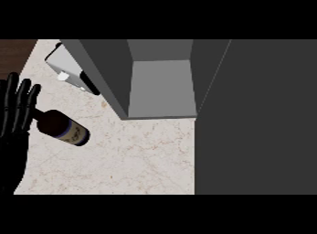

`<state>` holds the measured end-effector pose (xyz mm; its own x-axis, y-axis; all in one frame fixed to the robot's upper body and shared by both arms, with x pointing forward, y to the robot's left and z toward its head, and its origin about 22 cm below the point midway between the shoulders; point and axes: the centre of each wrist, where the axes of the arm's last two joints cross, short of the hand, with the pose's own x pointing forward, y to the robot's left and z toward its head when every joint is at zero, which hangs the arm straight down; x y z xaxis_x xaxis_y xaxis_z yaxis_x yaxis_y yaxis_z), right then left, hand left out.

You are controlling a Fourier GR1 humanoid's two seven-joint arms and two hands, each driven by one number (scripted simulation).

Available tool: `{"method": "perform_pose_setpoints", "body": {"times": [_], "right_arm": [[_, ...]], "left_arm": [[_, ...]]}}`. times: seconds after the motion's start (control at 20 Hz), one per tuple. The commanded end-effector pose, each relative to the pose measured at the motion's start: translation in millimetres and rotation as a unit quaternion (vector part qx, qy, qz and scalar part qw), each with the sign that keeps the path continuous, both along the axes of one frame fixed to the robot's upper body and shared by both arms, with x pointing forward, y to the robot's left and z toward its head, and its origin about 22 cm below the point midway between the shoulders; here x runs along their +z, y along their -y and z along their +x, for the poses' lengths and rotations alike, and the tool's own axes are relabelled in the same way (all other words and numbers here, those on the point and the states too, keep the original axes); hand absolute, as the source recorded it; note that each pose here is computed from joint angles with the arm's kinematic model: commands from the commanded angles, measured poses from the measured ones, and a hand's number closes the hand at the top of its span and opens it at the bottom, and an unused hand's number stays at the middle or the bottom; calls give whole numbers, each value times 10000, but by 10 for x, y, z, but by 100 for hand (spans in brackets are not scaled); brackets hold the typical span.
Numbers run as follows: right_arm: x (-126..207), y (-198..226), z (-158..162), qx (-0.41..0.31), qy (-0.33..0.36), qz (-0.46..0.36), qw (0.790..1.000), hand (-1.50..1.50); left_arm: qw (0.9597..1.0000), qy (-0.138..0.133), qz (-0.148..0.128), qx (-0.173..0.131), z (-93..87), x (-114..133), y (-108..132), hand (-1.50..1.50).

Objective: Pick up the wine, place it into the cabinet and close the cabinet

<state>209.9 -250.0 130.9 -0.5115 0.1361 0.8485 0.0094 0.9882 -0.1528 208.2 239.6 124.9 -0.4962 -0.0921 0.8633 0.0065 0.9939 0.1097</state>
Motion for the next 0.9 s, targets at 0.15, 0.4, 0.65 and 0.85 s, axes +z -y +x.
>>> {"method": "perform_pose_setpoints", "body": {"times": [0.15, 0.4, 0.65, 0.85], "right_arm": [[-18, -114, -198, -177, -48, 288, 9994, -150], [-22, -240, -507, 1049, -838, 802, 9877, -150], [312, -485, -736, 1145, -819, 884, 9861, -150], [335, -483, -804, 1226, -789, 732, 9866, -150]], "left_arm": [[9975, 355, -5, -613, 314, 259, -443, -150], [9864, -668, -700, -1329, 362, 151, -624, -150], [9811, -832, -750, -1577, 270, 485, -861, -150], [9809, -916, -853, -1490, 206, 688, -644, -150]]}}
